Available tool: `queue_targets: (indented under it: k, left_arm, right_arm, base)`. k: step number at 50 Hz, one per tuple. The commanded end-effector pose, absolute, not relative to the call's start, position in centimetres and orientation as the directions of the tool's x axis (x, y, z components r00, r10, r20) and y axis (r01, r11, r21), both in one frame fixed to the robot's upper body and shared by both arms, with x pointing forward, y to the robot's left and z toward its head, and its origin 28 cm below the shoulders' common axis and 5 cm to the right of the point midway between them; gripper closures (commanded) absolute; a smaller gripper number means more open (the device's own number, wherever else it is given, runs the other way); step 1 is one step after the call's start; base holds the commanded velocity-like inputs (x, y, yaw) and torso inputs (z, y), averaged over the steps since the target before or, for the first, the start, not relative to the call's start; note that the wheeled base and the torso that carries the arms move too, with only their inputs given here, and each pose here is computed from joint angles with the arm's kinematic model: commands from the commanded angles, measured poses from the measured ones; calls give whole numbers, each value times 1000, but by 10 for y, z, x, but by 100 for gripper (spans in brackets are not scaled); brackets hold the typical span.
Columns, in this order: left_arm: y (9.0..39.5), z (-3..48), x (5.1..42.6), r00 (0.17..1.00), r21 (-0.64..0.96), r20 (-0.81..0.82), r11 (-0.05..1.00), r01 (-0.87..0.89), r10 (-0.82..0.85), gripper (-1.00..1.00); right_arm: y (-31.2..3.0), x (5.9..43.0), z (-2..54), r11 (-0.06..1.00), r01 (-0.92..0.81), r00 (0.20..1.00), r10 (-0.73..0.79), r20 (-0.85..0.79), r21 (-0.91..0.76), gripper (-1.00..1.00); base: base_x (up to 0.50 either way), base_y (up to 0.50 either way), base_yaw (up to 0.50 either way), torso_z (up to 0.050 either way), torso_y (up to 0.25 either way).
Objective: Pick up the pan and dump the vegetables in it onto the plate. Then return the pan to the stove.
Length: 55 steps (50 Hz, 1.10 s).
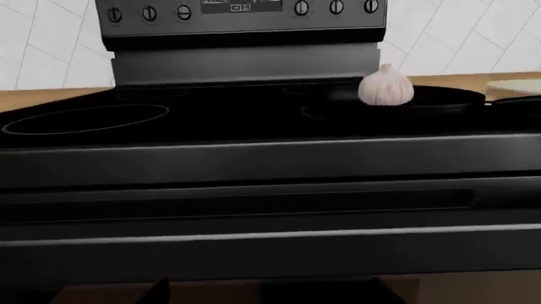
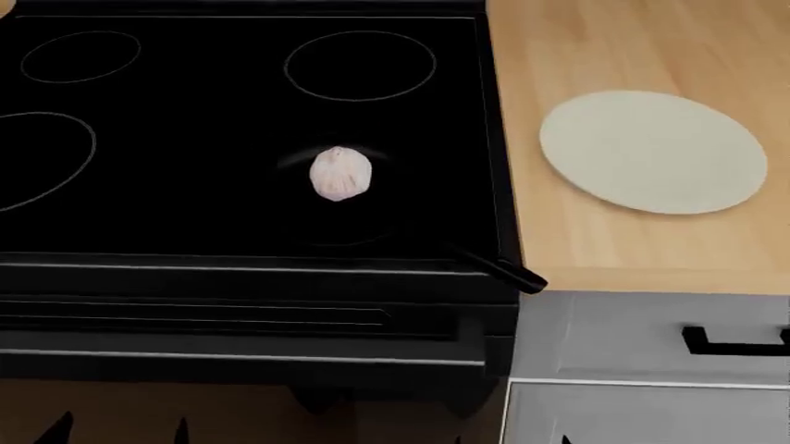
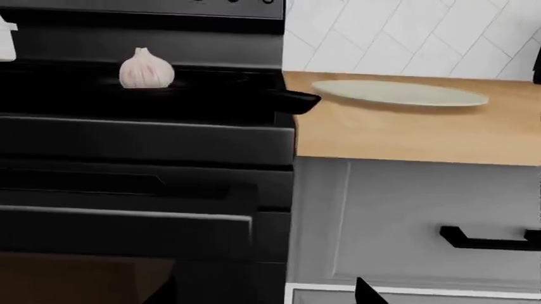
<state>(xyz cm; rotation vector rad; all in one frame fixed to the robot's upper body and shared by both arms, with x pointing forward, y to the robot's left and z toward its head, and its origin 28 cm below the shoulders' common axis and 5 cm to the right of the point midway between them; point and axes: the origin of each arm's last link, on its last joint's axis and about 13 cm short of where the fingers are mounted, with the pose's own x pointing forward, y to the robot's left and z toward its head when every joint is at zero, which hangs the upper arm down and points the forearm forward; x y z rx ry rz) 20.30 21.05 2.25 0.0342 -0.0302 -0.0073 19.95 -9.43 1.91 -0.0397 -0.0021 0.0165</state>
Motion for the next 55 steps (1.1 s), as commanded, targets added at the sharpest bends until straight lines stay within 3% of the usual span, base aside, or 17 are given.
queue_targets:
  k: [1,21,36,55]
  left_arm:
    - [215,32,197,999,60,52,998,3,-6,-100]
    - [229,76,191,998,128,66,992,13,-22,-100]
    - [226,89,188,997,164,54,985,45,-55,-100]
    - [226,113,180,994,210,81,976,54,-73,-100]
  right_arm:
    - [-94,193,22,998,-27,1000,27,-3,-61,-100]
    - [-124,159,97,980,-44,998,35,-51,-196,-100]
    - [-134,159,148,960,-94,990,63,-126,-265,-100]
    - [-142,168,233,947,-71,996,50,-74,-314,-100]
  base:
    - [0,0,0,47,98]
    - [0,0,0,47,95]
    - [0,0,0,47,94]
    - [0,0,0,47,94]
